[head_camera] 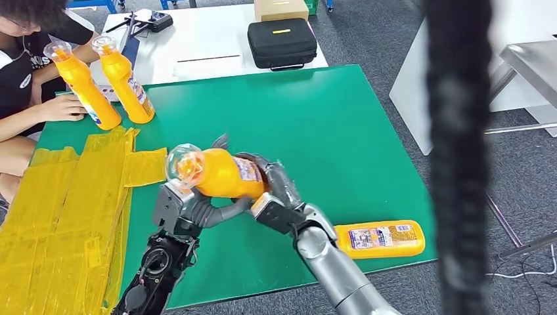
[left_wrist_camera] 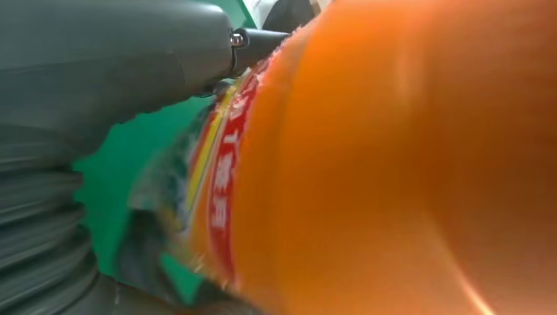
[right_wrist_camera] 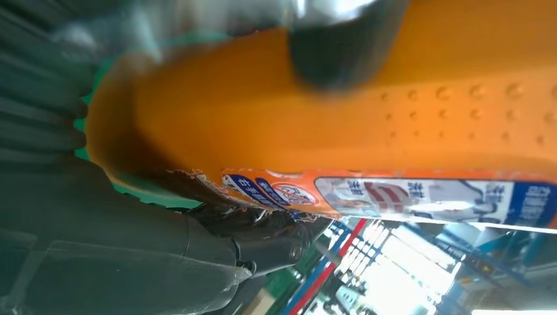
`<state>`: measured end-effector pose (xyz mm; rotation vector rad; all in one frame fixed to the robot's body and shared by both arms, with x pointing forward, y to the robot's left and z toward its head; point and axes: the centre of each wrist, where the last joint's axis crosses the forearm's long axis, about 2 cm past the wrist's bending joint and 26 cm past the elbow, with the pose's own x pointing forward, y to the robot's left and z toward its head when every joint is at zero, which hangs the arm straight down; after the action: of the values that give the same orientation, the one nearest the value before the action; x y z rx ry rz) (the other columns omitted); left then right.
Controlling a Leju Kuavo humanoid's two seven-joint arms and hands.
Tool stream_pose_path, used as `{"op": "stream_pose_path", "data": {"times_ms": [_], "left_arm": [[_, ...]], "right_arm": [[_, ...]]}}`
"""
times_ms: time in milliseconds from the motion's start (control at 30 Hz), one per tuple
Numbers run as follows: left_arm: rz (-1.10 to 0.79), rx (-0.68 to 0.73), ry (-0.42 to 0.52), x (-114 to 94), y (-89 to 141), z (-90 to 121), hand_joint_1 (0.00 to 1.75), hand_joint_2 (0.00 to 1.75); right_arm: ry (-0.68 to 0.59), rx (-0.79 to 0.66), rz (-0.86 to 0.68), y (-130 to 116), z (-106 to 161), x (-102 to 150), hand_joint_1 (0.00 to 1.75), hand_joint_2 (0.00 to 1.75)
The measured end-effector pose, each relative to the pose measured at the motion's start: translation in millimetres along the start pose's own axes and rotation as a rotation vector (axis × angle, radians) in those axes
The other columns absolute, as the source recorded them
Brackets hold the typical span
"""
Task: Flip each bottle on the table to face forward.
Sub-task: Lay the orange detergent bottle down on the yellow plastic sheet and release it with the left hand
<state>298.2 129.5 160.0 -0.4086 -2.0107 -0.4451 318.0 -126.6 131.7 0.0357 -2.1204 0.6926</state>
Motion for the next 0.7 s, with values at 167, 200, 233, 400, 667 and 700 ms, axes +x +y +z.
{"op": "stream_pose_path", "data": {"times_ms": [167,200,233,400,667,700], "left_arm": [[0.048,0.048,-0.009,-0.4,5.9,-0.2,0.00,1.75],[0.055,0.057,-0.009,-0.7,7.2,0.0,0.00,1.75],[0.062,0.064,-0.009,-1.0,8.4,0.2,0.43,1.75],[0.090,0.119,-0.010,-3.2,11.8,3.6,1.75,1.75],[0.128,0.184,-0.012,-4.9,13.7,6.7,1.75,1.75],[0.133,0.189,-0.013,-4.9,13.9,6.7,1.75,1.75]], "right_arm": [[-0.022,0.059,-0.030,15.1,-7.0,6.0,1.75,1.75],[-0.025,0.068,-0.034,17.2,-8.2,6.7,1.75,1.75],[-0.026,0.077,-0.037,19.1,-9.4,7.2,1.75,1.75],[-0.025,0.108,-0.048,25.3,-14.7,7.9,1.75,1.75],[-0.021,0.125,-0.049,30.4,-17.2,7.6,1.75,1.75],[-0.020,0.125,-0.050,30.9,-17.2,7.7,1.75,1.75]]}}
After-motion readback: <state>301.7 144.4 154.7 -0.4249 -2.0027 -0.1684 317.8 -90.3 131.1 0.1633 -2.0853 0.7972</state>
